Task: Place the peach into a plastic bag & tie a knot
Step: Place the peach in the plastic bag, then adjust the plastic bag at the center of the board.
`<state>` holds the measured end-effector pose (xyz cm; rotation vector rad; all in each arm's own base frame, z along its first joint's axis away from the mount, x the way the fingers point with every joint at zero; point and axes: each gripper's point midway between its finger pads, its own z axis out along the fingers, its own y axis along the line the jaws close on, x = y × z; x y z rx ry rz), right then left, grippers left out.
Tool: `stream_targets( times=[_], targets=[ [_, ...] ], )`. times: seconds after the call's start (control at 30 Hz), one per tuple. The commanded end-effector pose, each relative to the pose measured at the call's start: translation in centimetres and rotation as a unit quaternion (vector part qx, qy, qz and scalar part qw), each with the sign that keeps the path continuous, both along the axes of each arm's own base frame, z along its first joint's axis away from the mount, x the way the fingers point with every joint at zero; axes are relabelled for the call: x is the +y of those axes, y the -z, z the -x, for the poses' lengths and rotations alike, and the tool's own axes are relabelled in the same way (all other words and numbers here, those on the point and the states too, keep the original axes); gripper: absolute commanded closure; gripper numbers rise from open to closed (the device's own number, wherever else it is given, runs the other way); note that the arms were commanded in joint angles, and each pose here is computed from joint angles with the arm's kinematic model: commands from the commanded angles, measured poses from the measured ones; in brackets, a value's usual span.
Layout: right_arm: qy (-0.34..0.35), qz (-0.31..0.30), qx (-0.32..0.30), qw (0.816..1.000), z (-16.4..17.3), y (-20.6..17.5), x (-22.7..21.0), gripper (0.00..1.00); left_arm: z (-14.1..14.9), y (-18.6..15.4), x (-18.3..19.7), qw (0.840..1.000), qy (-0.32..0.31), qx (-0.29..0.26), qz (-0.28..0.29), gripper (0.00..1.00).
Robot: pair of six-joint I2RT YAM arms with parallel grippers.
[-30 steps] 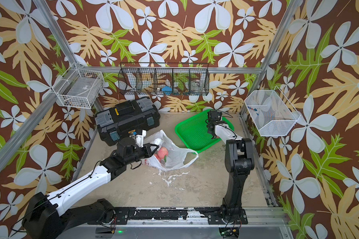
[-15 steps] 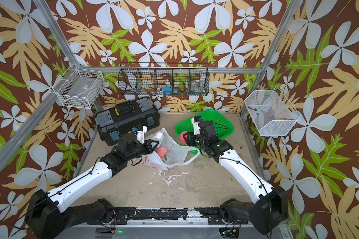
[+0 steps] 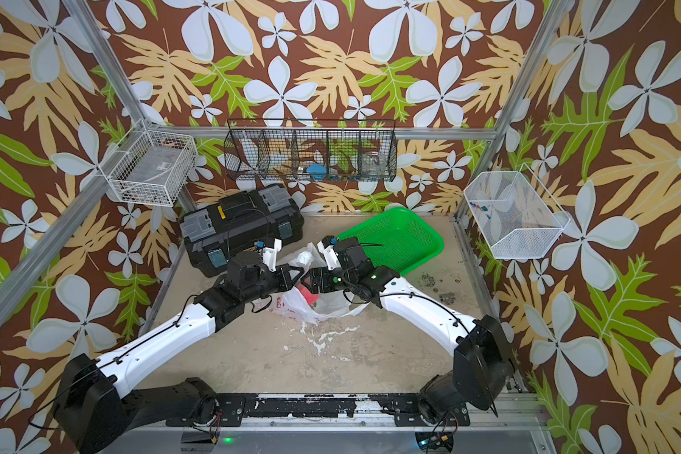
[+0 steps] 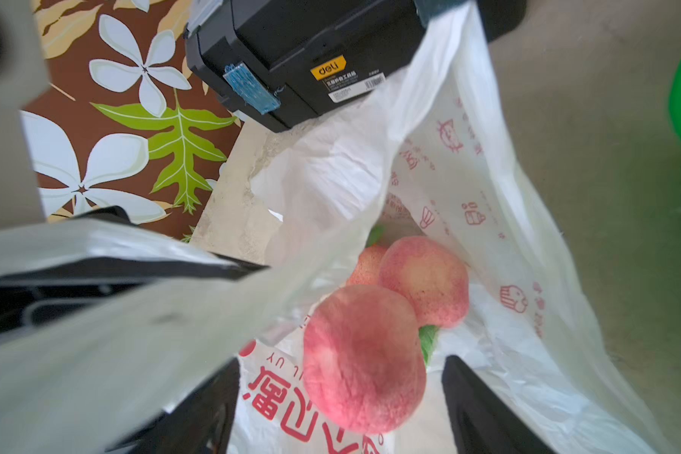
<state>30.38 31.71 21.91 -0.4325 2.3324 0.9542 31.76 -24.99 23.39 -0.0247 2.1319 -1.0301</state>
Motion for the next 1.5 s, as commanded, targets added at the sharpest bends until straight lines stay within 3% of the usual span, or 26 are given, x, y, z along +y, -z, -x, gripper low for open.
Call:
stream_targets(
  times=[0.0,0.17,0.33,0.4,0.57,0.7,0.8,0.87,1.03,1.13,1.23,1.33,1.47],
  targets=[
    [0.029,0.077,-0.018,0.996,0.1,-0.1,-3.1,0.16,-0.8,-0.8,0.0,1.0,-0.008,-0.015,0.002,1.0],
    [0.145,0.185,-0.06,0.97,0.3,-2.3,-10.9,0.16,-1.4,-1.7,0.1,1.0,-0.016,-0.026,0.006,1.0],
    [0.25,0.238,-0.002,0.939,2.1,0.5,-18.7,0.11,-1.7,-2.0,0.7,0.999,-0.025,-0.031,0.007,1.0],
    [0.259,0.229,0.015,0.938,3.0,1.5,-19.4,0.1,-1.6,-1.9,0.7,0.999,-0.022,-0.031,0.004,1.0],
    [0.222,0.162,0.065,0.959,4.2,4.1,-17.0,0.13,-1.3,-1.7,0.7,0.999,-0.016,-0.028,0.004,1.0],
    [0.216,0.124,0.066,0.966,2.9,5.2,-15.4,0.26,-1.1,-1.7,0.8,1.0,-0.017,-0.026,0.005,1.0],
    [0.218,0.091,0.038,0.971,0.7,3.9,-14.9,0.52,-0.8,-2.0,1.1,0.999,-0.019,-0.027,0.01,1.0],
    [0.21,0.068,0.01,0.975,-0.7,1.1,-14.2,0.67,-0.5,-2.6,1.4,0.999,-0.023,-0.03,0.009,1.0],
    [0.166,0.038,-0.065,0.983,-1.0,-7.4,-13.1,0.94,0.3,-5.3,3.1,0.997,-0.046,-0.06,-0.004,1.0],
    [0.141,0.037,-0.093,0.985,-0.2,-11.0,-13.1,1.0,0.9,-6.1,3.9,0.996,-0.056,-0.063,-0.003,1.0],
    [0.114,0.025,-0.107,0.987,0.8,-13.2,-12.6,1.0,2.0,-5.8,3.5,0.997,-0.045,-0.04,0.037,1.0],
    [0.095,0.001,-0.117,0.989,1.7,-14.6,-12.1,1.0,3.2,-4.9,2.1,0.995,-0.028,-0.019,0.093,1.0],
    [0.073,-0.033,-0.128,0.989,2.1,-15.2,-11.2,1.0,4.2,-3.6,-0.4,0.995,-0.001,-0.007,0.101,1.0]
  ],
)
